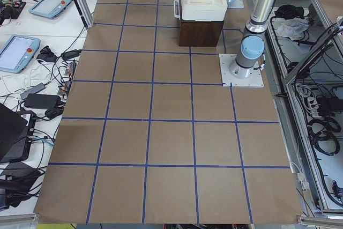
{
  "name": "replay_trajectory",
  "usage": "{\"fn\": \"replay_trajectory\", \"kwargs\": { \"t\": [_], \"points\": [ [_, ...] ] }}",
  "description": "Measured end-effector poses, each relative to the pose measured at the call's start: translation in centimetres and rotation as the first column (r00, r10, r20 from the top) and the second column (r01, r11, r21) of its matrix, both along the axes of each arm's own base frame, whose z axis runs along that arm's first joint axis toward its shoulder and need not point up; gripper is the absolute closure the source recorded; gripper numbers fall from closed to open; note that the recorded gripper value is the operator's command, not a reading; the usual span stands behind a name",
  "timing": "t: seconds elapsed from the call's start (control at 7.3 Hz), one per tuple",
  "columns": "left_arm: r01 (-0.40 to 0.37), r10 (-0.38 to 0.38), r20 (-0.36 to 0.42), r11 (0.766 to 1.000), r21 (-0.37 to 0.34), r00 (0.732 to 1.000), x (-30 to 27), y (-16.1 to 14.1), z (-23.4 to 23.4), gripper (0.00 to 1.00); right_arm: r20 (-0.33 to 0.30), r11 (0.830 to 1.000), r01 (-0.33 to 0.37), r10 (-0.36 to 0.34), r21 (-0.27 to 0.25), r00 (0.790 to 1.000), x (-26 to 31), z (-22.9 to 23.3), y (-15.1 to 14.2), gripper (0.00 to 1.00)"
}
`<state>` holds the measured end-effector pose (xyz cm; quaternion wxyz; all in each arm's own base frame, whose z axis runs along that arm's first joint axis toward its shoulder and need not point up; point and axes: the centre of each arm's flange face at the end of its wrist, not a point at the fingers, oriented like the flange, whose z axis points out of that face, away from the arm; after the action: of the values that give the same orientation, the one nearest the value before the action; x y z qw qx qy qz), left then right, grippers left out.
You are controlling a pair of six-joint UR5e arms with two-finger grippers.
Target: Put scissors in drawer and close it
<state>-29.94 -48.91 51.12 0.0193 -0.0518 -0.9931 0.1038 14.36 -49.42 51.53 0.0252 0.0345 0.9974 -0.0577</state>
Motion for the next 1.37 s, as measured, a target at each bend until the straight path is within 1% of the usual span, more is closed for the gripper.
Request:
{"fn": "replay_trajectory", "kwargs": {
  "t": [0.14,0.27,0.41,0.69,0.82,1.1,1.37],
  "points": [
    [-0.01,0.011,0.037,0.999,-0.035,0.999,0.8,-0.1,0.1,0.0,0.0,1.0,0.0,0.0,0.007,1.0,0.0,-0.1,0.1,0.0],
    [-0.026,0.029,0.061,0.998,-0.055,0.998,2.1,0.3,0.8,0.0,0.001,1.0,-0.001,0.001,0.01,1.0,0.0,-0.1,0.1,0.0],
    [-0.055,0.06,0.068,0.996,-0.065,0.996,4.3,0.2,1.6,0.0,0.0,1.0,-0.003,0.003,0.011,1.0,0.0,-0.1,0.1,0.0],
    [-0.11,0.113,0.035,0.991,-0.082,0.993,10.9,-1.2,3.3,0.0,0.0,1.0,-0.006,0.006,0.009,1.0,0.0,-0.1,0.1,0.0],
    [-0.128,0.13,0.023,0.989,-0.074,0.991,12.7,-1.1,3.5,0.0,0.0,1.0,-0.007,0.007,0.007,1.0,0.0,-0.1,0.1,0.0],
    [-0.144,0.145,0.024,0.989,-0.017,0.989,13.6,-0.6,2.3,0.0,0.001,1.0,-0.008,0.008,0.002,1.0,0.1,0.0,0.1,0.0],
    [-0.151,0.148,0.052,0.986,0.074,0.988,13.9,-0.4,1.8,0.0,0.002,1.0,-0.008,0.008,-0.002,1.0,0.1,0.0,0.0,0.0]
  ]
}}
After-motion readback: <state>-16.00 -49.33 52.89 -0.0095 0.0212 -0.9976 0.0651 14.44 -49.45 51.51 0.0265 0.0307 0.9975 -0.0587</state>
